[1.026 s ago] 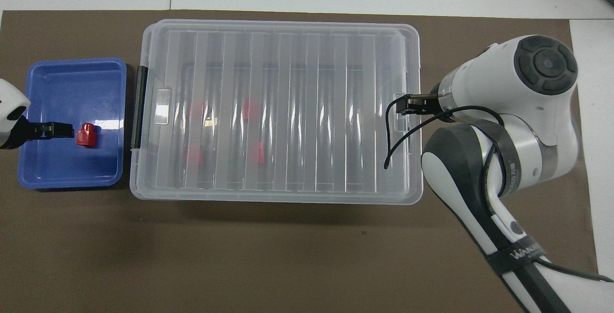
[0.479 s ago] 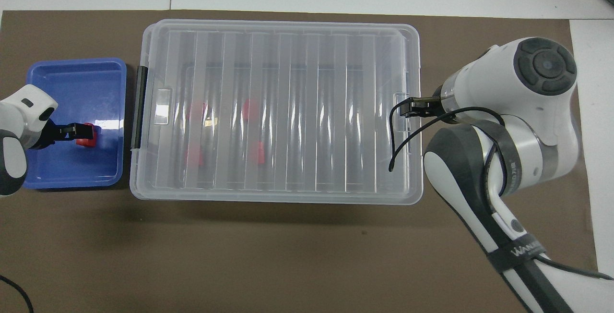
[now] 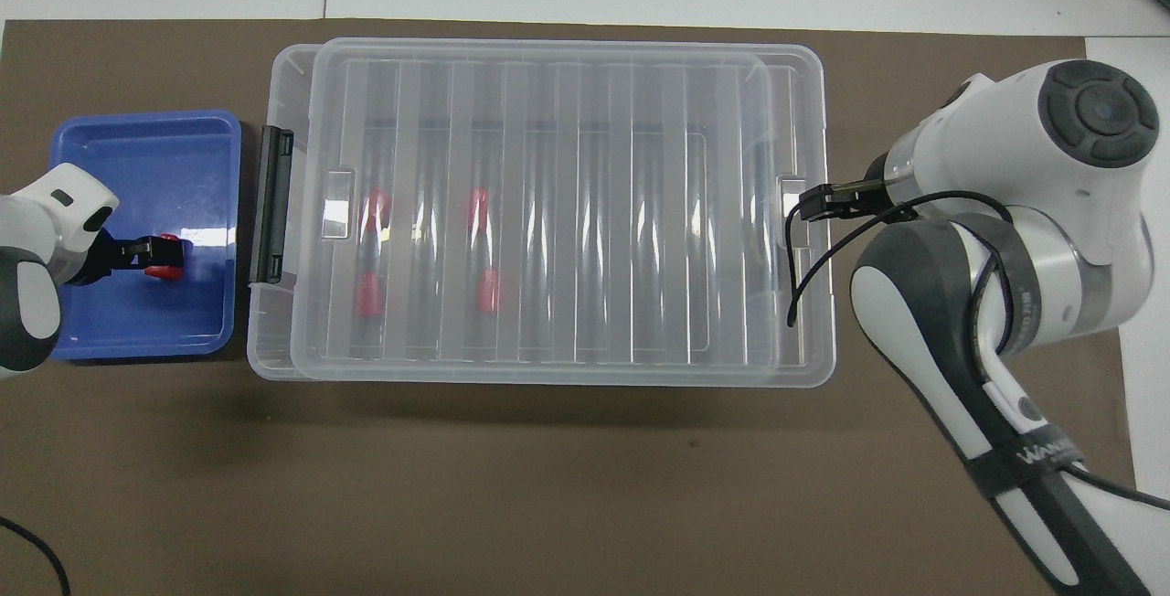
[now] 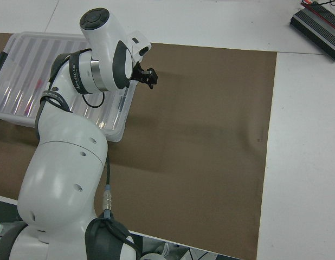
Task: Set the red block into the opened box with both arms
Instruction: 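Slide the clear lid away from the left gripper with the right gripper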
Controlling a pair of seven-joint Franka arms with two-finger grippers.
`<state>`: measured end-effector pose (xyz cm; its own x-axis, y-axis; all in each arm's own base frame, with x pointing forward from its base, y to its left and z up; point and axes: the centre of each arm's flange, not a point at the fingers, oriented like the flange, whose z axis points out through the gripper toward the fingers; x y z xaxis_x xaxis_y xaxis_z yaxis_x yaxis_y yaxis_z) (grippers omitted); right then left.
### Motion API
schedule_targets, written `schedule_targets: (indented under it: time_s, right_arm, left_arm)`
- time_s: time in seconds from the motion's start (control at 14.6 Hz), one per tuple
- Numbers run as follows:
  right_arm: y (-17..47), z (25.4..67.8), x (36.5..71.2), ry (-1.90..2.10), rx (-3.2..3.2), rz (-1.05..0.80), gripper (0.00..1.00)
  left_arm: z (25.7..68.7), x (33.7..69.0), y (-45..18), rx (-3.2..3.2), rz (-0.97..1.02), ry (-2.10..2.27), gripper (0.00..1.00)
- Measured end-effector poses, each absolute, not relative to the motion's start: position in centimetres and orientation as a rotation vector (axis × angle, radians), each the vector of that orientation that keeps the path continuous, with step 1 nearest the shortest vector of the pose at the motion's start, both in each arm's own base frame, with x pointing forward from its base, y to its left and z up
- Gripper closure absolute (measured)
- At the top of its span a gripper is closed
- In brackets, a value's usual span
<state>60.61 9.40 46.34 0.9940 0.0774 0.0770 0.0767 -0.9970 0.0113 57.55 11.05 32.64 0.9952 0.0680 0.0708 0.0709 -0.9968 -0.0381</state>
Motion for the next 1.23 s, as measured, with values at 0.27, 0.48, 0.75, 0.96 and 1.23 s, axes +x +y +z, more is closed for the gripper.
schedule_targets:
  time_s: [0.27,0.48,0.75,0.96,1.23]
  right_arm:
    - [4.5,46.3,61.2,0.273,3.109,0.118,0.10]
    - [-0.1,46.3,61.3,0.380,3.089,0.112,0.10]
    - [-4.0,46.3,61.2,0.492,3.067,0.106,0.10]
    - [-5.8,46.3,61.0,0.550,3.054,0.103,0.10]
    - [-7.4,46.3,60.8,0.589,3.044,0.100,0.10]
  left_arm:
    - [31.9,57.5,10.9,-3.098,-0.099,-0.102,0.00]
    - [31.6,57.5,10.9,-3.097,-0.102,-0.088,0.00]
    - [31.1,57.3,10.8,-3.096,-0.104,-0.084,0.00]
    - [30.8,57.1,10.8,-3.096,-0.107,-0.083,0.10]
    - [30.6,57.0,10.8,-3.095,-0.111,-0.082,0.59]
